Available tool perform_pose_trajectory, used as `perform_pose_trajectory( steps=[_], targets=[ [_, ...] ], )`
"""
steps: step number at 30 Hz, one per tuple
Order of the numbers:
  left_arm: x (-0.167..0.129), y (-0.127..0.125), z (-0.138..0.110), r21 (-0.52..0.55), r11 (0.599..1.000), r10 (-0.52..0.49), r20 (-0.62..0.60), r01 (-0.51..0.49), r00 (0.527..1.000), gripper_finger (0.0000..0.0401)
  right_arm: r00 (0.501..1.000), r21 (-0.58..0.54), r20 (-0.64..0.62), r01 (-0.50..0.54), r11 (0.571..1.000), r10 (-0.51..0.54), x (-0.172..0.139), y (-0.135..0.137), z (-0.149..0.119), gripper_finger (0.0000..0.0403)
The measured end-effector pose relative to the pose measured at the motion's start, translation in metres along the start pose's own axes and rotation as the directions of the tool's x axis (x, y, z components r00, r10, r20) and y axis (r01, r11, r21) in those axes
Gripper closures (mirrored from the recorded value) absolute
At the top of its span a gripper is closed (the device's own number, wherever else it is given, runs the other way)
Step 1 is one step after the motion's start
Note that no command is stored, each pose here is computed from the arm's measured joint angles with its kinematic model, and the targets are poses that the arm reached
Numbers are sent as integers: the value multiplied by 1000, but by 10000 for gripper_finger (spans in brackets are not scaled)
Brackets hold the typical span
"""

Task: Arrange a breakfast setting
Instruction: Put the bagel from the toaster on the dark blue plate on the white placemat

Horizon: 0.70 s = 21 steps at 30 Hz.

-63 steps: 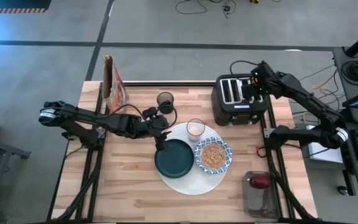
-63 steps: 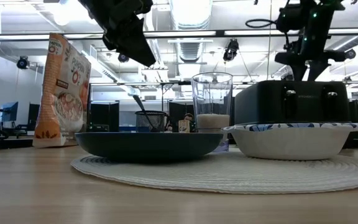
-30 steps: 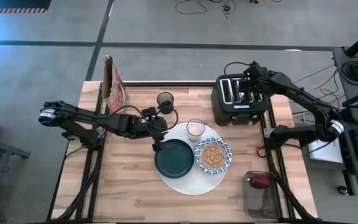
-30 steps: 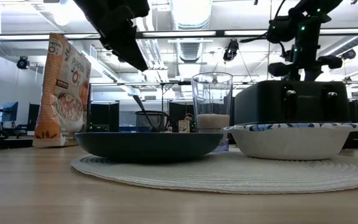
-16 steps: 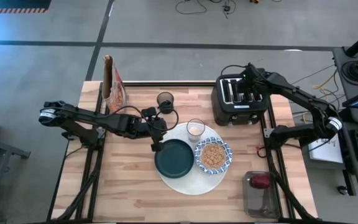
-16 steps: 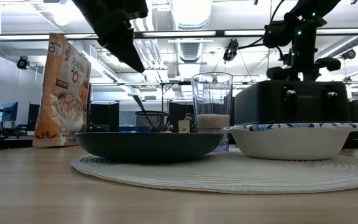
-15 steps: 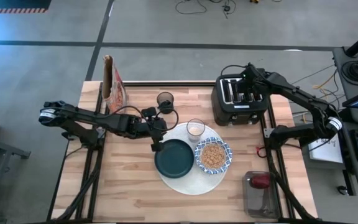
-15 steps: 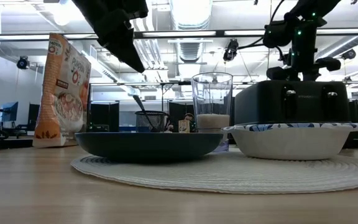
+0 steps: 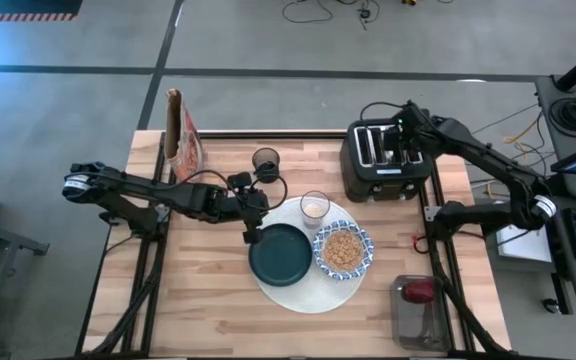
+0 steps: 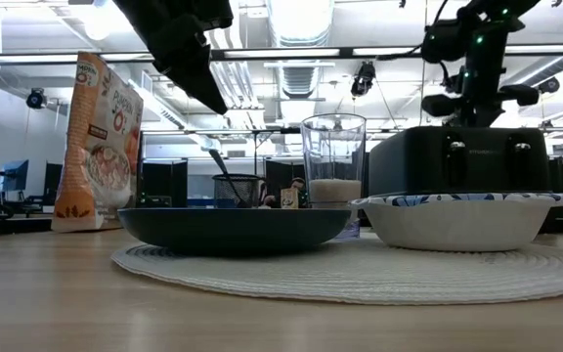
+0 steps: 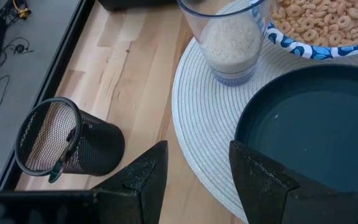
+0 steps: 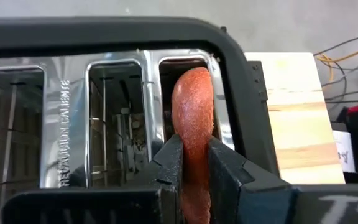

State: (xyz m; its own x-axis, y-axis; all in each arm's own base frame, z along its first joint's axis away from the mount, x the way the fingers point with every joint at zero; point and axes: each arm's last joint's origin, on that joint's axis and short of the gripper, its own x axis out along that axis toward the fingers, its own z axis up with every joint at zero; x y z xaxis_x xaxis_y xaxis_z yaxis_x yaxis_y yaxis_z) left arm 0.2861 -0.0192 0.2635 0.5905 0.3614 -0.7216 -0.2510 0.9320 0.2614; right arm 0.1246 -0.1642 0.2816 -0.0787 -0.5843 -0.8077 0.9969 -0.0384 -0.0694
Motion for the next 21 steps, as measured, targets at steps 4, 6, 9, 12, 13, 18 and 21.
perform_pose_trajectory(
  steps=[4, 6, 9, 12, 13, 18, 21],
  targets=[
    [0, 0, 0, -17, 1000, 0, 0, 0, 1000, 246, 999, 9, 34, -25, 1000, 24, -10, -6, 0, 360],
    [0, 0, 0, -23, 1000, 0, 1, 0, 1000, 246, 998, 17, 43, -46, 999, 45, -14, -8, 0, 360],
    [0, 0, 0, -37, 999, 0, 1, 0, 1000, 246, 994, 22, 58, -89, 996, 87, -23, -11, 2, 360],
    [0, 0, 0, -52, 999, 0, 1, 0, 1000, 246, 988, 17, 97, -120, 993, 118, -35, -14, 7, 360],
    [0, 0, 0, -57, 998, 0, 1, 0, 1000, 246, 986, 20, 112, -130, 991, 127, -40, -15, 10, 360],
    [0, 0, 0, -79, 997, 0, 1, 0, 1000, 246, 962, 4, 181, -207, 978, 203, -66, -19, 26, 360],
    [0, 0, 0, -91, 996, 5, 2, -5, 1000, 246, 930, -5, 189, -320, 947, 315, -82, -18, 34, 360]
  ],
)
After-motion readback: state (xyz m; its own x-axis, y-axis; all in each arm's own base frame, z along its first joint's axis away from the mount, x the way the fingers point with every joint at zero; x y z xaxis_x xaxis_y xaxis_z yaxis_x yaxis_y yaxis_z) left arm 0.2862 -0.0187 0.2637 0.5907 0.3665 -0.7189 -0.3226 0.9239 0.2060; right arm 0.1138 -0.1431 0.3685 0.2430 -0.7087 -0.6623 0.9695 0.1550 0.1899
